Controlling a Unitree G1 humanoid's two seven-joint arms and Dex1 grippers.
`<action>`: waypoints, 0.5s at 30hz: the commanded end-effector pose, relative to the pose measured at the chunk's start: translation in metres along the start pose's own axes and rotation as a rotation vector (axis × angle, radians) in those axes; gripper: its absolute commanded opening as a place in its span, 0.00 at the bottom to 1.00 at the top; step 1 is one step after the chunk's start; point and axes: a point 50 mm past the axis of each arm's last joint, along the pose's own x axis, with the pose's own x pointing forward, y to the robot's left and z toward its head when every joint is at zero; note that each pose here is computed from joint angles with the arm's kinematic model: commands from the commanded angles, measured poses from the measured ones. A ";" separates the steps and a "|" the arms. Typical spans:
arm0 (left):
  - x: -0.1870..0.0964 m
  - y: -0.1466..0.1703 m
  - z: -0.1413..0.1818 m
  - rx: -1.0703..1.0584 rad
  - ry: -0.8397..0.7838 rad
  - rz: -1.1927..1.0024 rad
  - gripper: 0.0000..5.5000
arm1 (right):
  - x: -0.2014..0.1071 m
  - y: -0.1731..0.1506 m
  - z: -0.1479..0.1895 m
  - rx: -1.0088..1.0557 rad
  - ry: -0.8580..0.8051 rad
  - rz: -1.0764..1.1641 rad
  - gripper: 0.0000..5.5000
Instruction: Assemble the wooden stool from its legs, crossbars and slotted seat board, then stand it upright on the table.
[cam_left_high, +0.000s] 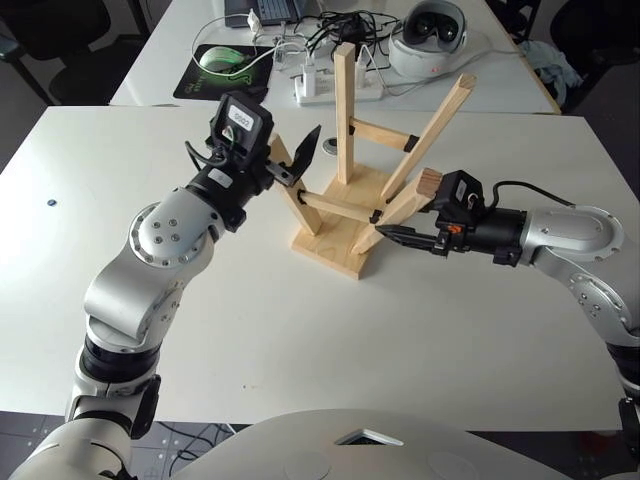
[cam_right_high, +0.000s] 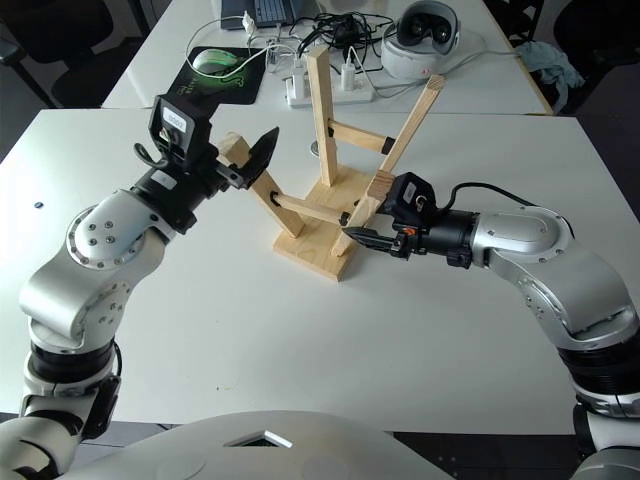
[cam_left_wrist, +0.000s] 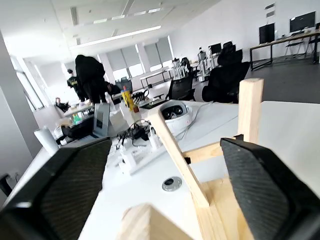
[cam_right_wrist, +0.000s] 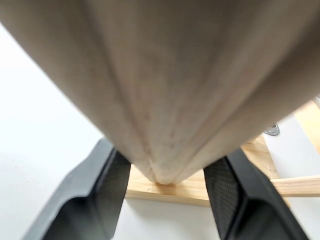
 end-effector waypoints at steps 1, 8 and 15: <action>-0.001 0.004 0.032 0.222 -0.168 0.075 0.60 | 0.004 0.016 -0.069 0.225 0.357 -0.044 0.37; 0.013 -0.030 -0.006 -0.016 0.012 -0.151 0.42 | 0.010 0.019 -0.071 0.257 0.365 -0.082 0.37; 0.018 -0.048 -0.038 0.023 0.168 -0.246 0.22 | 0.014 0.021 -0.071 0.253 0.371 -0.055 0.37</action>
